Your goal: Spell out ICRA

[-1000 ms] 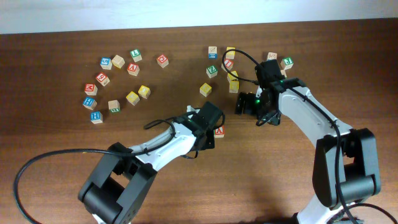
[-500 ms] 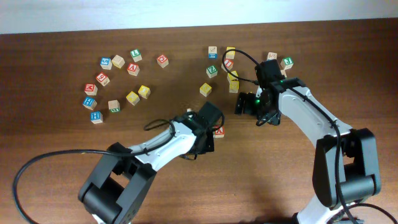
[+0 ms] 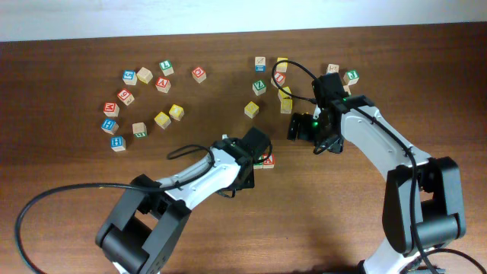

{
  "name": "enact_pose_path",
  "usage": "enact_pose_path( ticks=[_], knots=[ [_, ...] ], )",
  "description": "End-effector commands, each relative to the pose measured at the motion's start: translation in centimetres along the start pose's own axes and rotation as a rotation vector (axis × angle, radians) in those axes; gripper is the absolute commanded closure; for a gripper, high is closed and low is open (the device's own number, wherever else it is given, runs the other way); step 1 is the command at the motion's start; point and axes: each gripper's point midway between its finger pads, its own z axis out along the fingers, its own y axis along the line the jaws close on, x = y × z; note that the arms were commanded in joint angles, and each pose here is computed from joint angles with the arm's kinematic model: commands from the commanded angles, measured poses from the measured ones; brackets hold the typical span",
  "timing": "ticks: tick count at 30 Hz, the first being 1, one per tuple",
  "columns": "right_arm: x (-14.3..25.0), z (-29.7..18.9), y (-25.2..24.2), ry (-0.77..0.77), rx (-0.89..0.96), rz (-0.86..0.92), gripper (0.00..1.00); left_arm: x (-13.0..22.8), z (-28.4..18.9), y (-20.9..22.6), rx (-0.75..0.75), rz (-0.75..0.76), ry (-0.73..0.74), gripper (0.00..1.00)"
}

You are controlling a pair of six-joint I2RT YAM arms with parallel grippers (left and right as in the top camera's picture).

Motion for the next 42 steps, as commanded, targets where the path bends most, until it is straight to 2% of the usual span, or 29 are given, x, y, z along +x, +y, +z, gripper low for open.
enact_pose_path(
  ticks=[1,19,26,29,32,36,39,42],
  knots=[
    [-0.6,-0.4,0.1,-0.021,0.003,-0.004,0.02,-0.6,0.6,0.0,-0.023,-0.010,-0.023,1.00],
    [-0.6,-0.4,0.1,-0.021,0.003,-0.004,0.02,-2.5,0.5,-0.8,0.002,-0.026,-0.111,1.00],
    [-0.6,-0.4,0.1,-0.021,0.003,-0.004,0.02,-1.9,0.2,-0.8,0.005,-0.020,-0.075,1.00],
    [-0.6,-0.4,0.1,-0.021,0.003,-0.004,0.02,-2.1,-2.2,-1.3,0.046,-0.023,-0.051,1.00],
    [-0.6,-0.4,0.1,-0.021,0.003,-0.004,0.02,-3.9,-5.0,-0.3,0.078,-0.066,-0.099,1.00],
    [-0.6,-0.4,0.1,-0.021,0.003,-0.004,0.02,-6.4,-5.3,5.4,0.049,-0.228,-0.095,1.00],
    [-0.6,-0.4,0.1,-0.021,0.003,-0.004,0.02,-7.1,-5.0,6.2,0.072,-0.229,-0.085,1.00],
    [-0.6,-0.4,0.1,-0.021,0.003,-0.004,0.02,-7.4,-3.9,4.7,0.121,-0.221,-0.075,1.00]
  ],
)
